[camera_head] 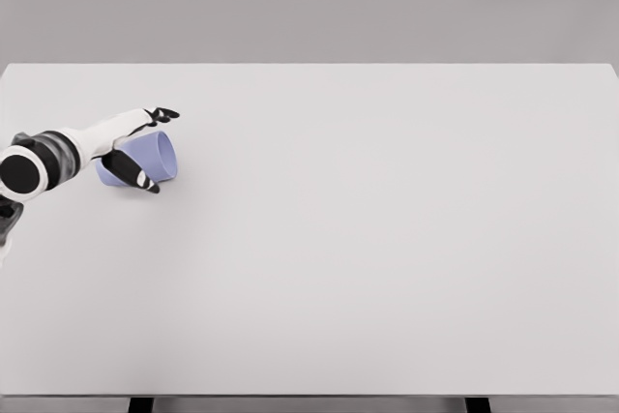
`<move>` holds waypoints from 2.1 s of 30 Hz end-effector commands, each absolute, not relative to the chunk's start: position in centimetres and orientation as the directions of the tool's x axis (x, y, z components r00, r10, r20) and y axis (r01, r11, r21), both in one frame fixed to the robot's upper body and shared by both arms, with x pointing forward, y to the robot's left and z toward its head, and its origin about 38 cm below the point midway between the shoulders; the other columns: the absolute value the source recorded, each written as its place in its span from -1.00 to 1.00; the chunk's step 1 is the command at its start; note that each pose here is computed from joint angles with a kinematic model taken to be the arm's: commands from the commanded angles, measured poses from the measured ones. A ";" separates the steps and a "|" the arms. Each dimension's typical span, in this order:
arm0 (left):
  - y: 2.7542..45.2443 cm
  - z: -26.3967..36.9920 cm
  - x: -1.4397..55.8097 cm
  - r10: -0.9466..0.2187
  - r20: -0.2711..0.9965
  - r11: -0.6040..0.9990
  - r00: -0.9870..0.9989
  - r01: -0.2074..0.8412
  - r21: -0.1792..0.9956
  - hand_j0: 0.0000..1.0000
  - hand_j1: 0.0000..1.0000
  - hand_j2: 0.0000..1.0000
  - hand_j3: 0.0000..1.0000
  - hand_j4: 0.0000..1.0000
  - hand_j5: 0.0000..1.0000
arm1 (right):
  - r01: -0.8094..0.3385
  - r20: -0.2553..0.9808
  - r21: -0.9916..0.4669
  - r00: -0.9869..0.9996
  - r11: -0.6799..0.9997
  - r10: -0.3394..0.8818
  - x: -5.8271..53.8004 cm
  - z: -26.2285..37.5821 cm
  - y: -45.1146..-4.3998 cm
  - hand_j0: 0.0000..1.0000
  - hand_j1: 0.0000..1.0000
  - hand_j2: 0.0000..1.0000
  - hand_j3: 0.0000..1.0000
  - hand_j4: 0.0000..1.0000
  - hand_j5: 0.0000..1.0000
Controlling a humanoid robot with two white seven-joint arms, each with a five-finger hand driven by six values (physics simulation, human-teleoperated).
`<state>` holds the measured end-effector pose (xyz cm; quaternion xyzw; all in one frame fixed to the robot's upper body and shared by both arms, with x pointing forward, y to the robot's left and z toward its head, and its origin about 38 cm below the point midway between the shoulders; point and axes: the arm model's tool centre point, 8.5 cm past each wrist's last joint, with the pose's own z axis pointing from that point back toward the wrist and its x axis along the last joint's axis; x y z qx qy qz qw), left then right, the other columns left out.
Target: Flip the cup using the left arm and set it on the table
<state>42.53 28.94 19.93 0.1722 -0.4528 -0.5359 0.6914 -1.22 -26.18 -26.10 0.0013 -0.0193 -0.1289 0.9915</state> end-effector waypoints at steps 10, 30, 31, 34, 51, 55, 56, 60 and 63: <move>29.1 19.6 42.6 -0.917 0.399 0.338 0.018 0.568 0.750 1.00 1.00 1.00 1.00 1.00 1.00 | 0.255 0.038 0.008 0.966 0.967 -0.255 -1.2 -26.1 -26.2 1.00 1.00 1.00 1.00 1.00 1.00; 28.3 18.4 43.1 -0.939 0.343 0.297 0.019 0.548 0.782 1.00 1.00 1.00 1.00 1.00 1.00 | 0.254 0.038 0.008 0.967 0.967 -0.254 -1.2 -26.1 -26.2 1.00 1.00 1.00 1.00 1.00 1.00; 28.2 18.2 43.2 -0.938 0.345 0.300 0.023 0.550 0.779 1.00 1.00 1.00 1.00 1.00 1.00 | 0.257 0.038 0.008 0.966 0.966 -0.257 -1.2 -26.1 -26.2 1.00 1.00 1.00 1.00 1.00 1.00; 28.5 18.1 43.4 -0.940 0.341 0.301 0.031 0.550 0.779 1.00 1.00 1.00 1.00 1.00 1.00 | 0.257 0.038 0.008 0.966 0.966 -0.257 -1.2 -26.1 -26.2 1.00 1.00 1.00 1.00 1.00 1.00; 29.6 17.1 43.9 -0.940 0.332 0.315 0.075 0.561 0.766 0.83 0.83 0.83 0.83 0.83 0.83 | 0.254 0.038 0.008 0.967 0.967 -0.254 -1.2 -26.1 -26.2 1.00 1.00 1.00 1.00 1.00 1.00; 29.7 17.1 43.9 -0.940 0.332 0.316 0.077 0.561 0.765 0.63 0.63 0.63 0.63 0.63 0.63 | 0.255 0.038 0.008 0.966 0.967 -0.255 -1.2 -26.1 -26.2 1.00 1.00 1.00 1.00 1.00 1.00; 29.7 17.0 43.9 -0.940 0.332 0.317 0.079 0.562 0.764 0.62 0.62 0.62 0.62 0.62 0.62 | 0.255 0.038 0.008 0.966 0.967 -0.255 -1.2 -26.1 -26.2 1.00 1.00 1.00 1.00 1.00 1.00; 29.6 17.0 43.9 -0.939 0.334 0.321 0.083 0.563 0.762 0.53 0.53 0.53 0.53 0.53 0.53 | 0.255 0.038 0.008 0.966 0.967 -0.255 -1.2 -26.1 -26.2 1.00 1.00 1.00 1.00 1.00 1.00; 29.6 17.1 43.9 -0.939 0.335 0.320 0.080 0.562 0.763 0.46 0.46 0.46 0.46 0.46 0.46 | 0.254 0.036 0.008 0.967 0.967 -0.254 -1.2 -26.1 -26.2 1.00 1.00 1.00 1.00 1.00 1.00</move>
